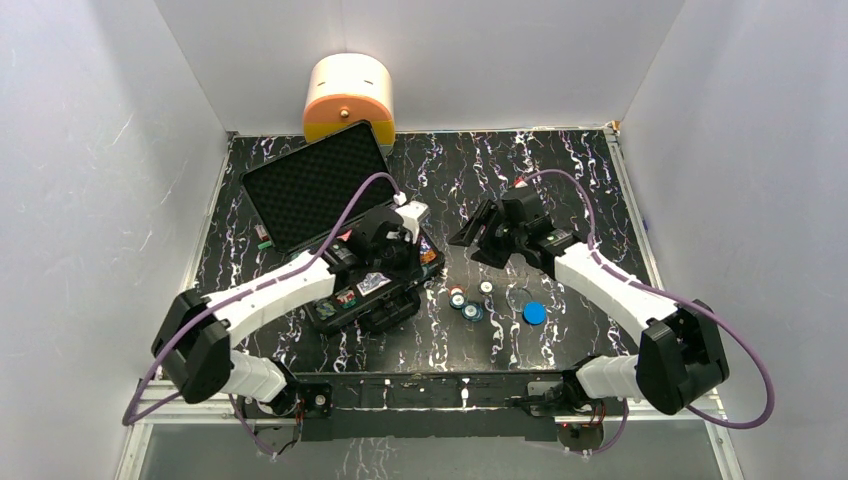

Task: Pack up texas hold em set

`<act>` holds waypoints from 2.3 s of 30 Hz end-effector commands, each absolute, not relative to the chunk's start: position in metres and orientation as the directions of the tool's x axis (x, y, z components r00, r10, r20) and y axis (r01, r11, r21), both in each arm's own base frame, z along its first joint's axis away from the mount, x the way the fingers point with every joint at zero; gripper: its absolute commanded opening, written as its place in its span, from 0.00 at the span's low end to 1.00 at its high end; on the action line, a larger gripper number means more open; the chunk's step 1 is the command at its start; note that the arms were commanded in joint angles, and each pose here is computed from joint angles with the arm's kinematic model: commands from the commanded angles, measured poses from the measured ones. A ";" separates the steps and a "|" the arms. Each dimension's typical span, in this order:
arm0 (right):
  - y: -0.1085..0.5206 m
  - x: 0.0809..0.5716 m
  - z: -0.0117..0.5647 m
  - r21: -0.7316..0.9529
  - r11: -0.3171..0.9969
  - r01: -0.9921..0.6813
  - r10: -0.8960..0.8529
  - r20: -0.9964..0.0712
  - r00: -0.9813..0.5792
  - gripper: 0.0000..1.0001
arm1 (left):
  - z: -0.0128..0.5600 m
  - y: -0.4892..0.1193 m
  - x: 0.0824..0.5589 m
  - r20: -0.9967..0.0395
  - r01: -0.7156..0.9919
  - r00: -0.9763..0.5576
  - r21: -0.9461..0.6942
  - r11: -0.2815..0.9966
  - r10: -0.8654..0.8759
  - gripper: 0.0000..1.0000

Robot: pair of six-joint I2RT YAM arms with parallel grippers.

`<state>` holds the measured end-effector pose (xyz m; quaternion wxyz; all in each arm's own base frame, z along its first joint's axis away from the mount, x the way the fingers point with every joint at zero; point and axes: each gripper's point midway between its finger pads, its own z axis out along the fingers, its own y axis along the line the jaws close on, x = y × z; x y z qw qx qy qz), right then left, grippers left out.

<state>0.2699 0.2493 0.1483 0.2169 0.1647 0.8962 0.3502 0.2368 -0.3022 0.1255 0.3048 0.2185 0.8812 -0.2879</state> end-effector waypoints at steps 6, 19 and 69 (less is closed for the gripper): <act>0.225 0.278 0.143 0.665 0.730 0.158 0.476 -0.327 -0.816 0.74 | 0.141 -0.200 0.189 -0.381 0.587 -0.760 -0.053 0.808 0.527 0.00; 0.231 0.278 0.135 0.668 0.725 0.168 0.465 -0.295 -0.835 0.72 | 0.114 -0.149 0.186 -0.076 0.469 -0.867 0.209 0.858 0.493 0.00; 0.224 0.275 0.135 0.654 0.740 0.158 0.453 -0.311 -0.835 0.71 | 0.099 -0.122 0.212 -0.011 0.378 -0.907 0.425 0.823 0.422 0.00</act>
